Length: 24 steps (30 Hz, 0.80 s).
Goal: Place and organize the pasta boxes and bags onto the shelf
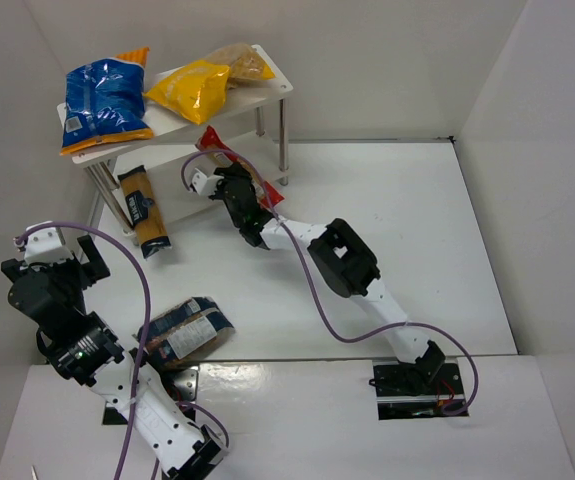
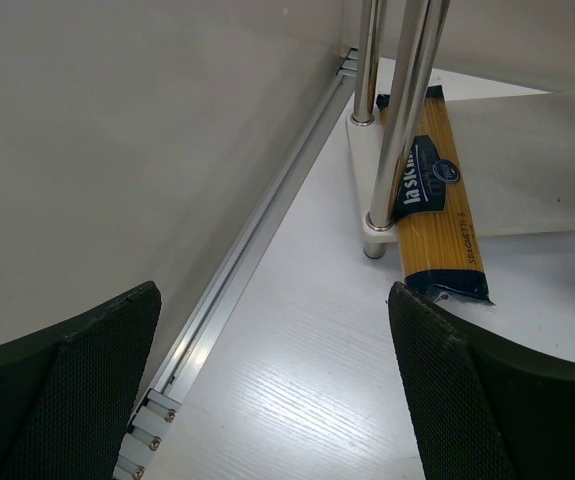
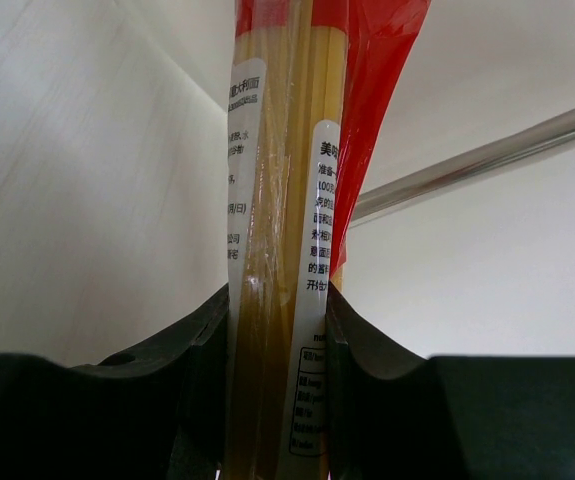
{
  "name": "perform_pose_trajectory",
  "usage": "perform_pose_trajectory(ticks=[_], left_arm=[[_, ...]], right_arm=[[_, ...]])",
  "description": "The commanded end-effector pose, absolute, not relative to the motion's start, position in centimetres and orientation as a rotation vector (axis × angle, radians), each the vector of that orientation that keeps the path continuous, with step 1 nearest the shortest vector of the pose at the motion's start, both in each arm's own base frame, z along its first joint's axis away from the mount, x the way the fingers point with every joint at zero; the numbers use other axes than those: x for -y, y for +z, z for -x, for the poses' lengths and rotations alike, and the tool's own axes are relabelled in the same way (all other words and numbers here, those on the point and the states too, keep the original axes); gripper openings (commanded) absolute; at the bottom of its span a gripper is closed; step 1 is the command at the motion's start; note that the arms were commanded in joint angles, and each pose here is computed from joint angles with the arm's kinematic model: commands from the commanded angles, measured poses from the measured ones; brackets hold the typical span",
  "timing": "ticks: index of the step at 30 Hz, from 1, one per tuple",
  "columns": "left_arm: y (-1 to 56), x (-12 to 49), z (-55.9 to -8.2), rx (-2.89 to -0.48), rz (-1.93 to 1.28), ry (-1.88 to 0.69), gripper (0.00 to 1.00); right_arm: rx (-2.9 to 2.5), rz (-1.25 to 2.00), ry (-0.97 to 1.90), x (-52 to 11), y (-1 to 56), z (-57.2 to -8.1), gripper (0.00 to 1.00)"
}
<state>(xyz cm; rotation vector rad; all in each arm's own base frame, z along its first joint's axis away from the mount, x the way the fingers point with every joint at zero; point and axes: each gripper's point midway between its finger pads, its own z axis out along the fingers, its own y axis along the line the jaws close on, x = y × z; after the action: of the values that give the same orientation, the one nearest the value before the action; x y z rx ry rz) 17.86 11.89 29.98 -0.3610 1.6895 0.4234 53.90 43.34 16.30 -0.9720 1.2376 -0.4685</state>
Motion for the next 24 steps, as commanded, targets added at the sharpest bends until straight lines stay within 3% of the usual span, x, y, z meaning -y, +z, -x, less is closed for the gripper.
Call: perform_pose_trajectory(ticks=[1,8,12,14,15,16,17,18,24], left_arm=[[30.2,-12.0,-18.1,-1.678,0.341,0.426,1.00],[30.2,-12.0,-18.1,-1.680,0.333,0.433,1.00],[30.2,-12.0,-18.1,-1.680,0.333,0.433,1.00],[30.2,-12.0,-18.1,-1.680,0.333,0.433,1.00],[30.2,-12.0,-18.1,-1.680,0.333,0.433,1.00],[30.2,-12.0,-18.1,-1.680,0.333,0.433,1.00],[30.2,-12.0,-18.1,-1.680,0.333,0.433,1.00],[30.2,-12.0,-18.1,-1.680,0.333,0.433,1.00],[30.2,-12.0,-18.1,-1.680,0.333,0.433,1.00]], right_arm=[[-1.126,0.714,-0.448,-42.2,26.1,-55.3,0.00],[-1.145,0.694,-0.476,-42.0,25.6,-57.2,0.01],[-1.159,0.647,-0.479,-41.7,27.2,-58.4,0.07],[-1.223,0.677,-0.465,-42.3,25.1,-59.1,0.08],[-1.198,0.585,-0.441,-41.4,29.6,-59.4,0.08],[-1.331,0.693,-0.447,-42.0,23.1,-60.7,0.08],[-1.335,0.707,-0.426,-42.3,23.0,-60.6,0.10],[-1.255,0.582,-0.479,-41.0,26.5,-60.5,0.11],[-1.298,0.722,-0.487,-42.6,23.3,-59.8,0.13]])
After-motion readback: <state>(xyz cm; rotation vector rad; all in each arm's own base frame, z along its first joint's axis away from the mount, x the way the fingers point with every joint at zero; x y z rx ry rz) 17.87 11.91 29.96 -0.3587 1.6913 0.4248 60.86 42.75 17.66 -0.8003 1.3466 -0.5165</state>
